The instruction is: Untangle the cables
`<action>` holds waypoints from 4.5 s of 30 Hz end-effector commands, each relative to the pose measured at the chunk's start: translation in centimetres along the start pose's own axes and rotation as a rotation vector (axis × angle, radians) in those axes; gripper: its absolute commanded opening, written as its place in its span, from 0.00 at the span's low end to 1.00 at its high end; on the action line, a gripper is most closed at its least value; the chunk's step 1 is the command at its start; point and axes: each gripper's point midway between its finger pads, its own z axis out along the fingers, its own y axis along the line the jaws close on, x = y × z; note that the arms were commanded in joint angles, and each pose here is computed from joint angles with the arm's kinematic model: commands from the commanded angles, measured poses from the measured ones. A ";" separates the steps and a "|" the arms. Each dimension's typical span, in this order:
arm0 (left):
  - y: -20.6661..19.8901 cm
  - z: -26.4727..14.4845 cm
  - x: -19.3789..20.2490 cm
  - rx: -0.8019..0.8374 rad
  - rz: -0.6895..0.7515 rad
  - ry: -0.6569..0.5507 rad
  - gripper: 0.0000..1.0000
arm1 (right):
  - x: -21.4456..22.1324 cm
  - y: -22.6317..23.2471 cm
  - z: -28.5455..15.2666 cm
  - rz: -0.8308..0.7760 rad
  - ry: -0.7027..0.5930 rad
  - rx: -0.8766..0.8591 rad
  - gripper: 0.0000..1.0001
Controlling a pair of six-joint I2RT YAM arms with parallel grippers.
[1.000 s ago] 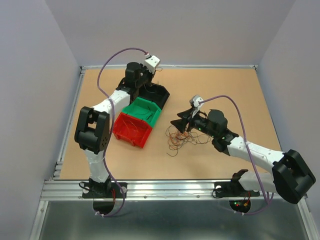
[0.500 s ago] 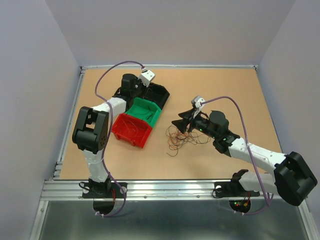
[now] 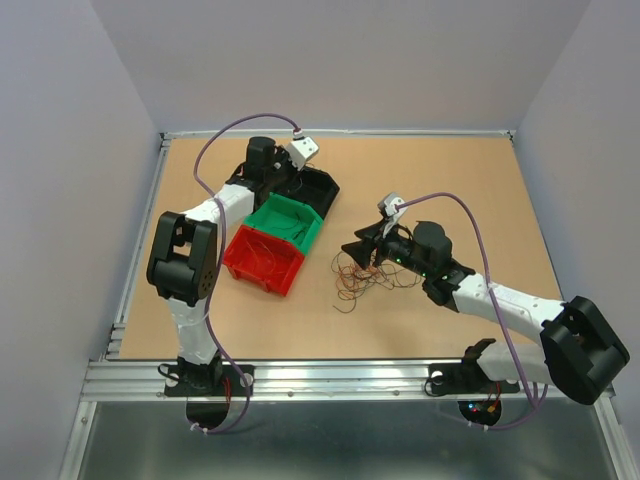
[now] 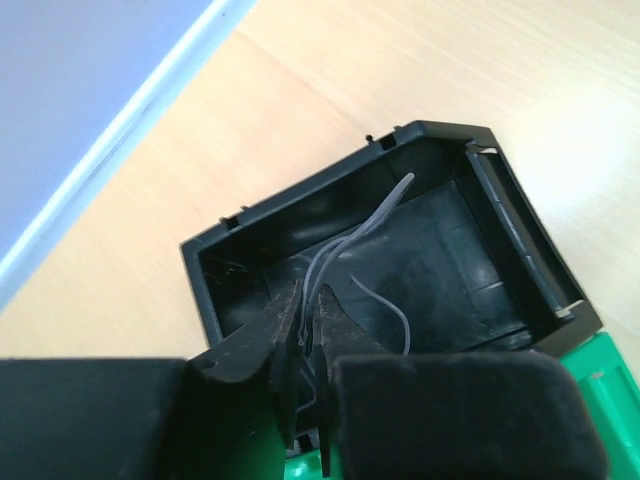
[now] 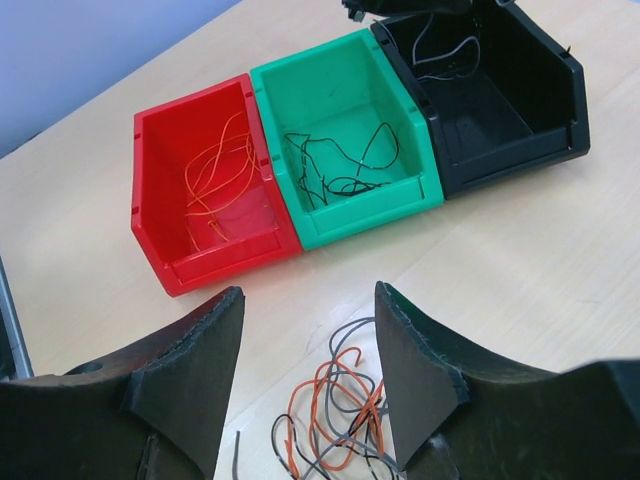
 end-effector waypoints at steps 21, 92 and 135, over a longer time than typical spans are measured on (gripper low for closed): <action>3.6 -1.4 -3.8 -0.073 0.114 0.038 0.61 | -0.9 -1.8 0.4 0.039 0.026 0.128 0.61; -0.7 -11.5 -6.2 -0.143 -0.126 -0.264 0.54 | 4.2 -21.0 14.6 -0.223 0.319 0.498 0.01; 0.0 -11.2 -5.6 -0.177 -0.145 -0.245 0.54 | 0.8 -13.8 21.3 -0.128 0.197 0.171 0.33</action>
